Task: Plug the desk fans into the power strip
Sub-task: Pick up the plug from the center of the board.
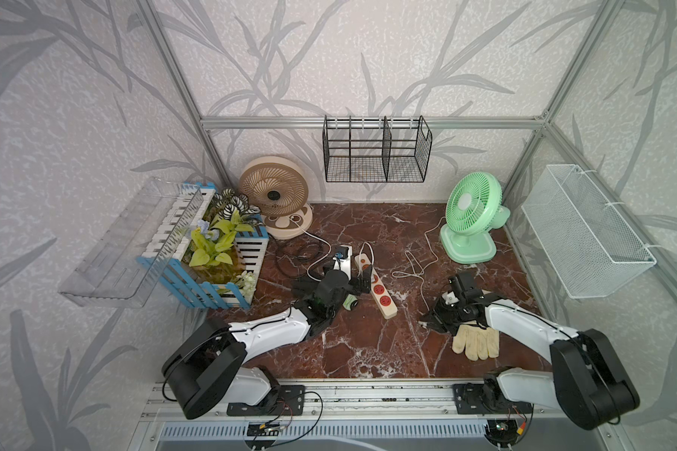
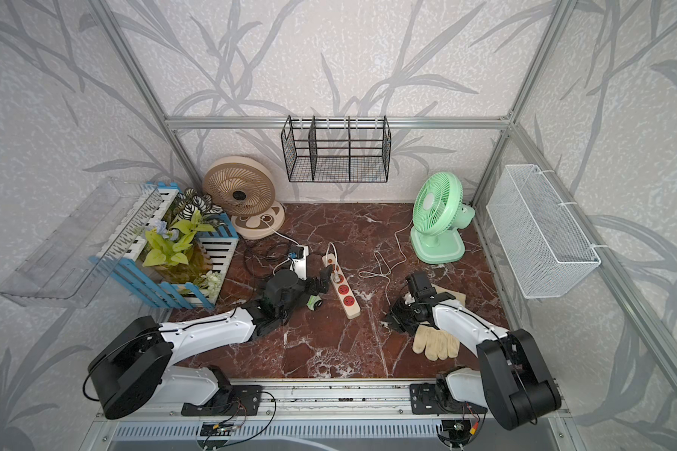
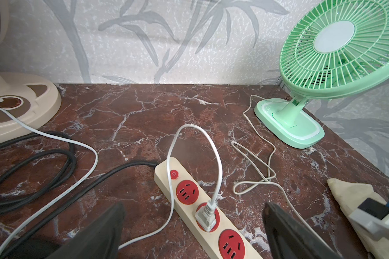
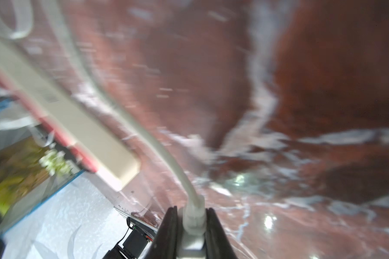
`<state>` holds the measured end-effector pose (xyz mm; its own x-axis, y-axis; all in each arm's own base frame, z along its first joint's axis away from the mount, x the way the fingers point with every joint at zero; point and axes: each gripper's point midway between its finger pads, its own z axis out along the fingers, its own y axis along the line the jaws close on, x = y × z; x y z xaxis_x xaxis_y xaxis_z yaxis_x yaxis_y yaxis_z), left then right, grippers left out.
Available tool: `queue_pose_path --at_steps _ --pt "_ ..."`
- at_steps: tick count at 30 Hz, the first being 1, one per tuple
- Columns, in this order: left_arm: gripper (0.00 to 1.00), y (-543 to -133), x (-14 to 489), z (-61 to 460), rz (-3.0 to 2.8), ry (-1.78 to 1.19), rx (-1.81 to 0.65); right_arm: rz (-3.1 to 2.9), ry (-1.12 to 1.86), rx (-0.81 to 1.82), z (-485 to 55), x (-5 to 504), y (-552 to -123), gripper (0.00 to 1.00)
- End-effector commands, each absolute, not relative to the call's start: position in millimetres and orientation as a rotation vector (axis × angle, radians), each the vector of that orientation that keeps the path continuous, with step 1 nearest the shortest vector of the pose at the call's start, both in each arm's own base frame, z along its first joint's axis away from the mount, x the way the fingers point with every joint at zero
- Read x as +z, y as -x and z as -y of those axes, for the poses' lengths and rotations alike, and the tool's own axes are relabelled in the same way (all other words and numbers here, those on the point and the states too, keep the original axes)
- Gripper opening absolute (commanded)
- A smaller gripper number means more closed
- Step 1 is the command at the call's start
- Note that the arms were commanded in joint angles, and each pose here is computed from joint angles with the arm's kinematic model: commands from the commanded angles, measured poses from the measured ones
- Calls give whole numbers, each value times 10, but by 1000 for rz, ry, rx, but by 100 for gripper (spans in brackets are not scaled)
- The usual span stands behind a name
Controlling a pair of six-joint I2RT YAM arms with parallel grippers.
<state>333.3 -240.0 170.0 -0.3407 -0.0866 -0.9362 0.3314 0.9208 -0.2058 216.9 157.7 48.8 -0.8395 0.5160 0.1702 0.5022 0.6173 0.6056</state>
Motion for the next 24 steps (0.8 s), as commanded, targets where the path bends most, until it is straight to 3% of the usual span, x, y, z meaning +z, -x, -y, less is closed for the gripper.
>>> queue_pose_path --at_steps 1,10,20,24 --pt "100 -3325 1819 2486 -1840 -201 -480 -2599 -458 1094 -1668 895 -2430 0" --pt "100 -3138 2011 2833 -1798 -308 -744 -2251 138 849 -1942 1240 -2433 0" --pt "100 -2947 1949 3508 -1899 -407 -1188 -2157 287 843 -2122 1315 -2314 0" --pt "94 -2989 1809 3688 -1977 -355 -1299 -2149 301 840 -2115 1365 -2287 0"
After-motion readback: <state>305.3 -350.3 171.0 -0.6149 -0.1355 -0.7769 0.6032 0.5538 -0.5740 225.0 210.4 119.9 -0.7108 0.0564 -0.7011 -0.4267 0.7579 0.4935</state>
